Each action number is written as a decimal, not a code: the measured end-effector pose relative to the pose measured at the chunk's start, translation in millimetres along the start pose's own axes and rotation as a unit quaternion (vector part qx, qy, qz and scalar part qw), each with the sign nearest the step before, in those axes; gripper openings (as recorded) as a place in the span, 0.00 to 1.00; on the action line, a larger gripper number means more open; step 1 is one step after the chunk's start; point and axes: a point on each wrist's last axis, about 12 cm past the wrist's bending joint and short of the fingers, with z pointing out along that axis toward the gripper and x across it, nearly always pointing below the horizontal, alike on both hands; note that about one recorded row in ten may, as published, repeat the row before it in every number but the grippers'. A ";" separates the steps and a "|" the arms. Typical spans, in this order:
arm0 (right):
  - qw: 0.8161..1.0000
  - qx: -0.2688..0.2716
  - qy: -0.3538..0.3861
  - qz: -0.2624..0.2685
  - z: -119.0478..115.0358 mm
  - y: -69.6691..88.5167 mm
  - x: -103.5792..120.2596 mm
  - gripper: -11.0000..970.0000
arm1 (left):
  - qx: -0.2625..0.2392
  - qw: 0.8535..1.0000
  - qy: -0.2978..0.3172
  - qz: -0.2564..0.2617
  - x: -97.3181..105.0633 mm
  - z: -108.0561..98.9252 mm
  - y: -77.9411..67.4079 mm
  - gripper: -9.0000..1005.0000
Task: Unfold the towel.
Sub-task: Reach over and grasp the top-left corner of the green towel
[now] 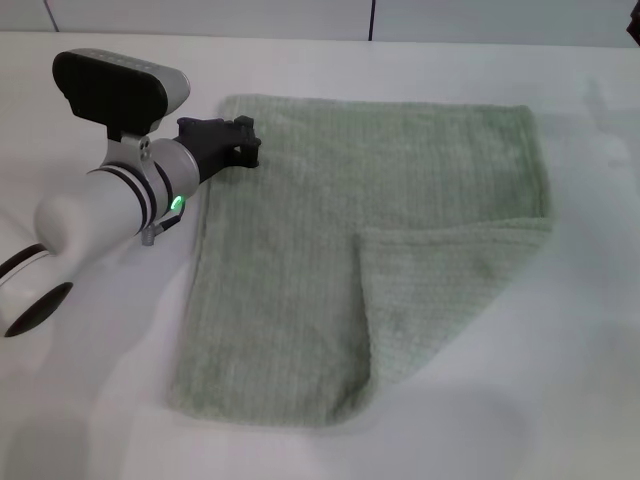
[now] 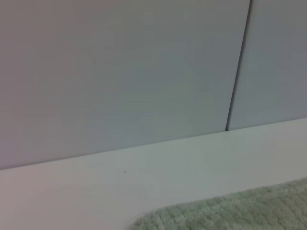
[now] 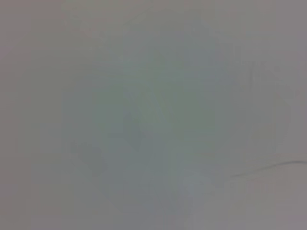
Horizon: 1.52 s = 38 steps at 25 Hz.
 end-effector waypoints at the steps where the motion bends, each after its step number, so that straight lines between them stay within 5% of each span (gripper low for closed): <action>1: 1.000 0.000 0.000 0.000 0.0 0.1 0.0 0.79 | 0.000 1.000 0.000 0.000 0.0 0.0 0.0 0.01; 22: 1.000 -0.005 0.002 -0.002 3.2 4.5 -0.3 0.79 | -0.002 1.000 0.010 0.001 7.1 -1.9 1.3 0.01; 38: 0.997 -0.060 0.043 -0.027 17.1 38.0 -7.7 0.79 | -0.001 1.000 0.012 0.002 9.0 -2.5 0.8 0.01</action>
